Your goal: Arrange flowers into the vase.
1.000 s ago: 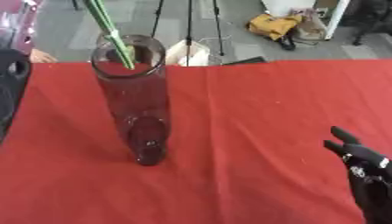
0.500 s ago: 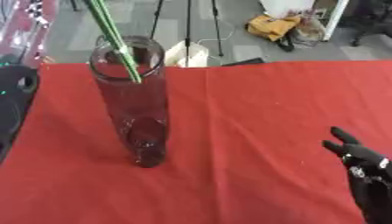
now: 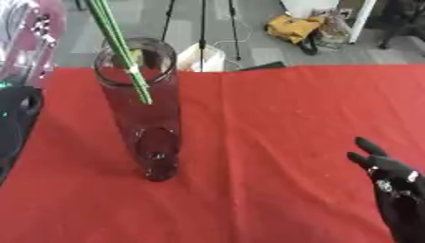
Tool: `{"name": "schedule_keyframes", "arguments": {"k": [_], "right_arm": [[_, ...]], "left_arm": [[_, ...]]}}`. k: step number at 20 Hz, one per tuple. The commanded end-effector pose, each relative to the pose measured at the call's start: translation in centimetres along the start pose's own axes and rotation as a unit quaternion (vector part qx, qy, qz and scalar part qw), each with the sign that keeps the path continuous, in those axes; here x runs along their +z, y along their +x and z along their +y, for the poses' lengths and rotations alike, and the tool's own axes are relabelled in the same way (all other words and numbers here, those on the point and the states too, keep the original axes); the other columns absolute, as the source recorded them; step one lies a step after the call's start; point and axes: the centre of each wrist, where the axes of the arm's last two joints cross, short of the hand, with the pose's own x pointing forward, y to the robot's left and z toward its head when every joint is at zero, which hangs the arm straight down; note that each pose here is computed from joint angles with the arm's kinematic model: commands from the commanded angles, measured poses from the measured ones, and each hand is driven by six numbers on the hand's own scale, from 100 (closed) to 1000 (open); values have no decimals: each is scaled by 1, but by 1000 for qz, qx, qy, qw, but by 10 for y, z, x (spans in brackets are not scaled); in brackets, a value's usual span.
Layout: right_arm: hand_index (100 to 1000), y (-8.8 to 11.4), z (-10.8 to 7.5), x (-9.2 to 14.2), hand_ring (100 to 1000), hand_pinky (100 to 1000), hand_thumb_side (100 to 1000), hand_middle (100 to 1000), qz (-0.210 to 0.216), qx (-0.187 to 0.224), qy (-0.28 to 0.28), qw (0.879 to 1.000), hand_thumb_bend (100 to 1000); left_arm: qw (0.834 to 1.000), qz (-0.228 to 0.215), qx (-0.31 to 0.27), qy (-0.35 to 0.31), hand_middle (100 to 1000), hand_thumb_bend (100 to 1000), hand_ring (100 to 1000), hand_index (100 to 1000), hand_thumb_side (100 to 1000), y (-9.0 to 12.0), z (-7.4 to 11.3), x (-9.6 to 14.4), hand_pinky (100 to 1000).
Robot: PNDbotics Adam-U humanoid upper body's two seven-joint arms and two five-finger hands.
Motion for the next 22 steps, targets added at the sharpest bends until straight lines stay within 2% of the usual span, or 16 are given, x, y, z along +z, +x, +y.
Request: {"name": "schedule_keyframes", "arguments": {"k": [1, 8, 14, 22], "right_arm": [[861, 3, -1, -2, 1000, 938, 1000, 157, -5, 4, -1, 1000, 100], [861, 3, -4, 4, 1000, 939, 1000, 162, 11, 3, -4, 1000, 100], [863, 4, -8, 6, 1000, 942, 1000, 162, 17, -2, -7, 1000, 100], [865, 4, -8, 4, 1000, 945, 1000, 158, 17, -6, -3, 1000, 100]], "left_arm": [[1000, -12, 7, -2, 100, 112, 100, 101, 745, 12, -1, -6, 100], [999, -12, 12, 28, 100, 130, 100, 102, 736, 35, 4, -14, 100], [997, -55, 15, 49, 100, 120, 100, 103, 696, 51, 11, -17, 100], [994, -95, 5, 56, 100, 113, 100, 104, 677, 58, 13, -18, 100]]}}
